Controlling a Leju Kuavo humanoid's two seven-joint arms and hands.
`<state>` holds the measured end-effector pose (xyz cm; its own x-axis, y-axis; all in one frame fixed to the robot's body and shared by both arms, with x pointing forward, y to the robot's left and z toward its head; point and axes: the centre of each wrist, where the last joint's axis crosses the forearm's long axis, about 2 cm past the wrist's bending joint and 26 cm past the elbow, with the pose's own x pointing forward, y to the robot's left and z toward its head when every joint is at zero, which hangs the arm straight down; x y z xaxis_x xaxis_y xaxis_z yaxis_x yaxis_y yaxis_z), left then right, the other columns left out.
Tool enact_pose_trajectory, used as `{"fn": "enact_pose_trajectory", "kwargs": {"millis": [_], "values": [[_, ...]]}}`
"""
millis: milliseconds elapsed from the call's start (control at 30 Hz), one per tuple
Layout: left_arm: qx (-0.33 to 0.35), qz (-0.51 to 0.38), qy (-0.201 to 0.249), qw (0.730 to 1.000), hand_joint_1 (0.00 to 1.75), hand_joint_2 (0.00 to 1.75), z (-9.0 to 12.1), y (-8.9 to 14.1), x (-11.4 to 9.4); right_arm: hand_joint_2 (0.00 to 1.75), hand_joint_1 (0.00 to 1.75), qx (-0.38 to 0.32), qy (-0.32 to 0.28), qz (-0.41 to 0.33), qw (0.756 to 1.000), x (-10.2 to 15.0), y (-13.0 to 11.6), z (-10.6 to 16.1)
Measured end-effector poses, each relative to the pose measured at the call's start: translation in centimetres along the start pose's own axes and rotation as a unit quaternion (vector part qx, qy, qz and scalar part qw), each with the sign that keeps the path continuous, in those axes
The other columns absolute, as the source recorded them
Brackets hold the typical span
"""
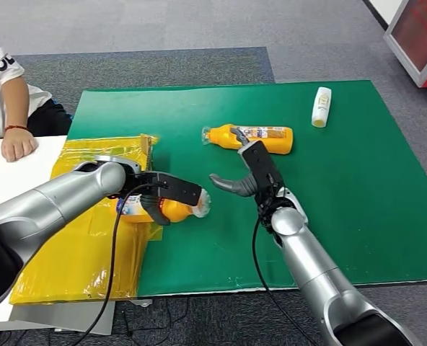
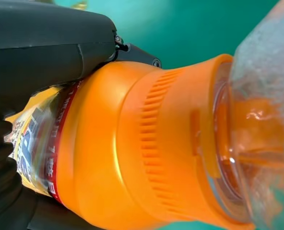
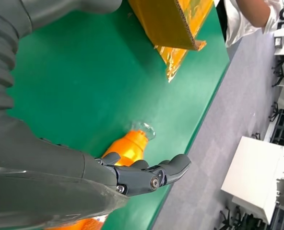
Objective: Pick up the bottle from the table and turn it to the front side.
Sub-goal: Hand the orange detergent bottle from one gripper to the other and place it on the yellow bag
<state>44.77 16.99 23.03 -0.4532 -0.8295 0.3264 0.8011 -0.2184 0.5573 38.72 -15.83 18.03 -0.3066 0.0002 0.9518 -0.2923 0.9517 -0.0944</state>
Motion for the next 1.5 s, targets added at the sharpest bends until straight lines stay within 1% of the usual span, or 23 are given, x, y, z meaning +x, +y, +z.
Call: {"fn": "enact_pose_trajectory", "kwargs": {"millis": [67,167,433,733,867,933,1000,1067,1133,1267,1400,1500], "values": [[0.000,-0.003,0.023,1.000,1.75,1.75,-0.4,-0.3,-0.3,1.75,0.00,-0.003,0.002,0.001,1.000,-0.1,-0.2,0.1],[-0.004,0.002,0.040,0.999,1.75,1.75,-0.9,-0.6,-0.8,1.75,0.00,-0.006,0.005,0.002,1.000,-0.3,-0.5,0.1],[-0.018,0.019,0.069,0.997,1.75,1.75,-1.8,-1.7,-1.7,1.75,0.00,-0.011,0.012,0.001,1.000,-0.6,-0.8,0.2],[-0.024,0.032,0.084,0.996,1.75,1.75,-2.1,-2.5,-2.6,1.75,0.00,-0.009,0.018,0.004,1.000,-0.9,-1.0,0.3],[-0.019,0.035,0.088,0.995,0.02,1.75,-2.3,-2.8,-2.8,1.75,0.00,-0.008,0.023,0.004,1.000,-1.1,-1.0,0.4],[-0.009,0.040,0.084,0.996,0.00,1.75,-2.5,-3.2,-3.0,1.75,0.00,-0.008,0.025,0.004,1.000,-1.2,-1.0,0.4],[-0.001,0.051,0.068,0.996,0.00,0.87,-3.0,-4.0,-3.1,1.75,0.00,-0.009,0.028,0.004,1.000,-1.4,-1.0,0.6],[0.005,0.069,0.037,0.997,0.00,0.00,-3.3,-4.7,-3.3,1.75,0.00,-0.010,0.030,0.003,0.999,-1.6,-1.0,0.8],[0.019,0.089,-0.011,0.996,0.00,0.00,-3.5,-5.3,-3.7,1.75,0.00,-0.009,0.032,0.001,0.999,-1.8,-0.9,1.0],[0.059,0.138,-0.134,0.980,0.00,0.00,-3.4,-6.9,-5.2,1.75,0.00,-0.004,0.037,-0.012,0.999,-2.3,-0.7,1.6],[0.094,0.198,-0.256,0.941,0.00,1.75,-3.1,-9.6,-6.9,1.75,0.00,-0.002,0.041,-0.029,0.999,-2.6,-0.6,2.0],[0.120,0.247,-0.341,0.899,0.00,1.75,-2.8,-11.9,-7.6,1.75,0.00,0.001,0.045,-0.037,0.998,-2.9,-0.7,2.4]]}}
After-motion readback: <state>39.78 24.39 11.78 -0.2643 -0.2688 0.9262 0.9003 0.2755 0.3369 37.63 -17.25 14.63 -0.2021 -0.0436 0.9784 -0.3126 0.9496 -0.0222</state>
